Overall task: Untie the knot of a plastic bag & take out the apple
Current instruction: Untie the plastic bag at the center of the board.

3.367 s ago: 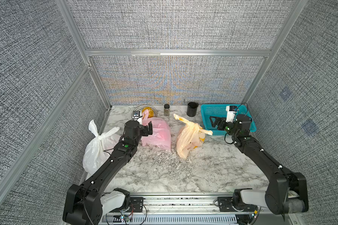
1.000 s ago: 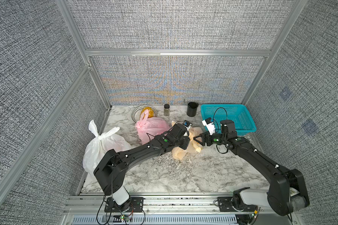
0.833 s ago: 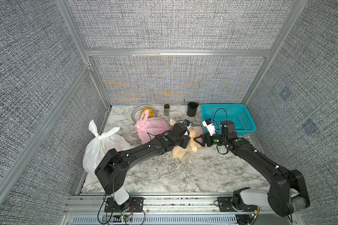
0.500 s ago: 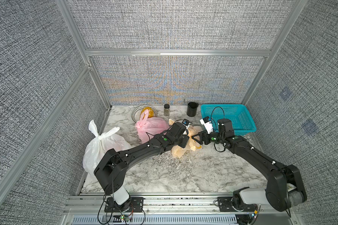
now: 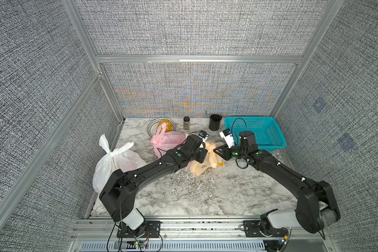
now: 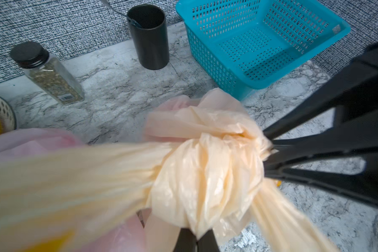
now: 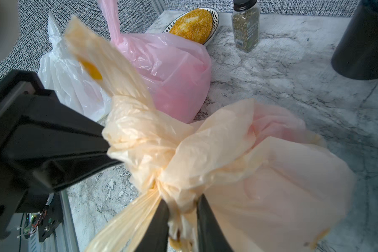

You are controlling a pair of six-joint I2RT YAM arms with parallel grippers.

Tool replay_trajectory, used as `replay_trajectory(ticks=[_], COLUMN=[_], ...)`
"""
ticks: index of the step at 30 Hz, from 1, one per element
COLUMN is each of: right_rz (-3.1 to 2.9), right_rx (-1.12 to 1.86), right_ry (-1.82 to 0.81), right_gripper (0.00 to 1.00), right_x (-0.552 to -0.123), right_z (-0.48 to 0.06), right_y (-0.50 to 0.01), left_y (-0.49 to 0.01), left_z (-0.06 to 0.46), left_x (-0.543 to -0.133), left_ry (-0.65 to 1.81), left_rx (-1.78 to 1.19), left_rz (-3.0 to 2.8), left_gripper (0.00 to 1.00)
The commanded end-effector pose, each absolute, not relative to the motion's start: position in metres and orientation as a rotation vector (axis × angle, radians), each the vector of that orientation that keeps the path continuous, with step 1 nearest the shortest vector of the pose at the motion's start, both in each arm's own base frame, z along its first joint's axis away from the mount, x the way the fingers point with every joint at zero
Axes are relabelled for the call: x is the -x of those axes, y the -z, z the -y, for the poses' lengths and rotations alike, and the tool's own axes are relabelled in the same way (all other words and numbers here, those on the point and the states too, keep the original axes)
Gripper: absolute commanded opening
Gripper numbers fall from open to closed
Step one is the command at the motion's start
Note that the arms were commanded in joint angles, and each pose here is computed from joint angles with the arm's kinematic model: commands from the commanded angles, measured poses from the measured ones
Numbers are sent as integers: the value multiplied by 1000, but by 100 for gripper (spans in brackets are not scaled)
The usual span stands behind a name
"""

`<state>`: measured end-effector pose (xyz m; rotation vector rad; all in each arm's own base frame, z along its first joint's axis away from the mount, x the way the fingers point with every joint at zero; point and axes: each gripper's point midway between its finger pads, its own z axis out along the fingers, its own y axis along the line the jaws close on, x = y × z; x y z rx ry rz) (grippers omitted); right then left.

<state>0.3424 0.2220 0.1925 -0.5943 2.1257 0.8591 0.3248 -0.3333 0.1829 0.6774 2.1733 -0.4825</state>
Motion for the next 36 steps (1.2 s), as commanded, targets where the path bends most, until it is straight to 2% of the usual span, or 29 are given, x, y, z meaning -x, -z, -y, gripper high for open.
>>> replay_trajectory(ticks=[1, 13, 19, 21, 25, 31, 34, 35, 36], right_rz=[-2142, -2180, -2097, -2072, -2065, -2053, -2070, -2076, -2081], right_rx=[581, 400, 479, 519, 578, 641, 630, 623, 617], right_ry=[-861, -877, -885, -882, -875, -902, -890, -880, -872], right_gripper=[0, 0, 1, 29, 43, 53, 52, 45, 34], right_x=[-339, -337, -341, -347, -358, -364, -369, -370, -371], right_z=[-218, -182, -195, -205, -223, -249, -251, -250, -249], right_y=[-192, -176, -204, -213, -215, -213, -204, -201, -199], left_y=[-183, -189, -190, -191, -195, -197, -195, -195, -195], left_z=[320, 279, 300, 306, 316, 324, 325, 325, 325], left_x=[-335, -351, -347, -346, -343, -338, -337, -336, -336], left_ry=[463, 460, 560, 593, 627, 645, 650, 649, 649], left_rx=[-610, -454, -544, -550, -567, -587, -590, -592, -593], left_rz=[-2173, -2158, -2147, -2138, -2122, -2117, -2121, -2123, -2124], left_gripper=[0, 0, 0, 0, 0, 0, 0, 0, 0])
